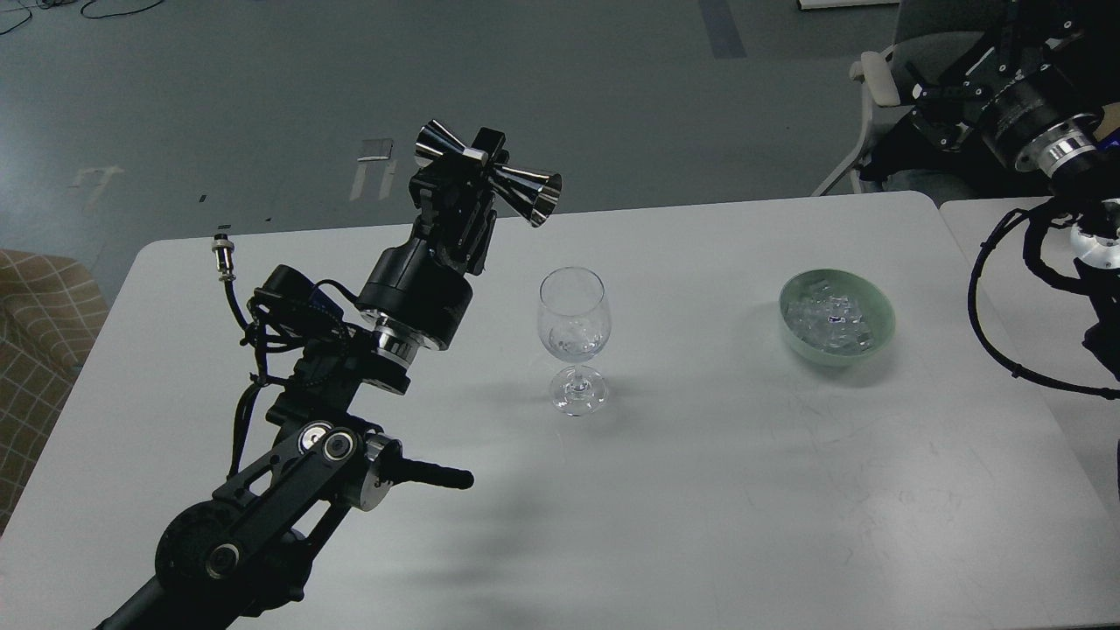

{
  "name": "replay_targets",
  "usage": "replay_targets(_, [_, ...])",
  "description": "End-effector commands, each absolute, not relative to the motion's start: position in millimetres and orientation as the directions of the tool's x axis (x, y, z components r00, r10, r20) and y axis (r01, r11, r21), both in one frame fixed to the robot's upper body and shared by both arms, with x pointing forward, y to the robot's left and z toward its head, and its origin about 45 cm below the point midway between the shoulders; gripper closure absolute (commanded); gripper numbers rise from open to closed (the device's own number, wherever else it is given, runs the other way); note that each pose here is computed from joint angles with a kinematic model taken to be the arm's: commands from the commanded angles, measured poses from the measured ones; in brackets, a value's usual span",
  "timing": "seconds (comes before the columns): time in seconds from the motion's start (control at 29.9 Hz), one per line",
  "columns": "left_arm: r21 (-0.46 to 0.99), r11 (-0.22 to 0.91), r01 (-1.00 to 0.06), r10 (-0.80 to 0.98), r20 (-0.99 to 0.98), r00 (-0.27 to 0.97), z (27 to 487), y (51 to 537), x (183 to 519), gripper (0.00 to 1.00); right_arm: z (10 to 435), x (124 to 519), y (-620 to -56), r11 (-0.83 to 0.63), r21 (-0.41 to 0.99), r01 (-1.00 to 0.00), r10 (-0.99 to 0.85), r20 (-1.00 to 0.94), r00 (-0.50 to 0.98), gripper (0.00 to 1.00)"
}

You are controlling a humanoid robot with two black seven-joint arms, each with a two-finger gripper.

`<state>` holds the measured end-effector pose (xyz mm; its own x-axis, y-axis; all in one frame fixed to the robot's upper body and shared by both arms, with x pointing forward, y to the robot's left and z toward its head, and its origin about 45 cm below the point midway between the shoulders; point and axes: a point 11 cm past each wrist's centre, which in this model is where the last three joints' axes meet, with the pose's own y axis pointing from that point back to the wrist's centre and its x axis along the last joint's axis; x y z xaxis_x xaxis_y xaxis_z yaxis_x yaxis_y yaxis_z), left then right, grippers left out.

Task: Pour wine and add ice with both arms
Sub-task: 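Tilt the jigger over the wine glass with the left gripper, then bring the jigger upright back down near its starting spot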

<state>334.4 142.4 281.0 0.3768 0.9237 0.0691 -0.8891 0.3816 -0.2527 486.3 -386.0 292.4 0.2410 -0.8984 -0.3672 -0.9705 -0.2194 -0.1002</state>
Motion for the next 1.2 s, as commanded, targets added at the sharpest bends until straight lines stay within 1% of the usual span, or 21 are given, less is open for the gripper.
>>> replay_targets(0.0, [-0.278,0.370,-0.886,0.929,0.083,0.362,283,143,334,1.00,292,486,-386,-0.219,-0.100,-0.971,-0.898,-0.367,0.241,0.00])
replay_targets(0.07, [-0.279,0.370,-0.886,0.929,0.084,0.361,283,144,334,1.00,292,486,-386,-0.218,-0.099,-0.971,-0.899,-0.367,0.239,0.00])
replay_targets(0.17, [-0.243,0.375,-0.895,0.927,0.062,0.371,280,143,335,1.00,292,486,-386,-0.218,-0.099,-0.971,-0.899,-0.367,0.239,0.00])
replay_targets(0.2, [-0.211,0.377,-0.902,0.926,0.051,0.375,277,143,335,1.00,292,486,-386,-0.218,-0.099,-0.971,-0.899,-0.367,0.239,0.00])
replay_targets(0.3, [-0.112,0.376,-0.920,0.924,-0.031,0.382,269,142,337,1.00,292,486,-386,-0.218,-0.099,-0.971,-0.899,-0.367,0.239,0.00])
replay_targets(0.37, [-0.049,0.382,-0.923,0.915,-0.121,0.385,264,139,338,1.00,292,486,-387,-0.217,-0.099,-0.971,-0.899,-0.367,0.239,0.00])
replay_targets(0.43, [0.022,0.379,-0.925,0.903,-0.225,0.365,264,144,345,1.00,292,486,-387,-0.217,-0.099,-0.971,-0.899,-0.366,0.239,0.00])
replay_targets(0.5, [0.064,0.375,-0.925,0.895,-0.285,0.343,265,149,350,1.00,292,486,-387,-0.217,-0.099,-0.971,-0.899,-0.366,0.239,0.00])
replay_targets(0.6, [0.165,0.373,-0.913,0.852,-0.450,0.267,267,167,359,1.00,289,485,-388,-0.216,-0.094,-0.972,-0.900,-0.368,0.235,0.00])
replay_targets(0.67, [0.187,0.373,-0.909,0.799,-0.563,0.212,272,178,364,1.00,289,485,-388,-0.216,-0.094,-0.972,-0.900,-0.368,0.235,0.00])
replay_targets(0.7, [0.202,0.359,-0.911,0.768,-0.619,0.165,275,190,367,1.00,289,485,-388,-0.216,-0.094,-0.972,-0.900,-0.368,0.235,0.00])
replay_targets(0.77, [0.234,0.337,-0.912,0.746,-0.657,0.107,274,200,370,1.00,289,485,-388,-0.216,-0.094,-0.972,-0.900,-0.368,0.235,0.00])
replay_targets(0.84, [0.299,0.289,-0.909,0.725,-0.689,0.004,269,217,371,1.00,289,485,-387,-0.217,-0.094,-0.972,-0.899,-0.369,0.236,0.00])
replay_targets(0.9, [0.326,0.254,-0.911,0.711,-0.702,-0.053,265,230,372,1.00,289,485,-387,-0.217,-0.094,-0.972,-0.899,-0.369,0.236,0.00])
replay_targets(0.94, [0.326,0.254,-0.911,0.711,-0.702,-0.053,265,230,372,1.00,289,485,-387,-0.217,-0.094,-0.972,-0.899,-0.369,0.236,0.00])
replay_targets(1.0, [0.357,0.231,-0.905,0.676,-0.728,-0.115,253,247,366,1.00,289,485,-386,-0.218,-0.093,-0.972,-0.898,-0.370,0.237,0.00])
replay_targets(1.17, [0.393,0.200,-0.897,0.643,-0.744,-0.182,239,266,357,1.00,289,485,-386,-0.218,-0.092,-0.972,-0.898,-0.370,0.237,0.00])
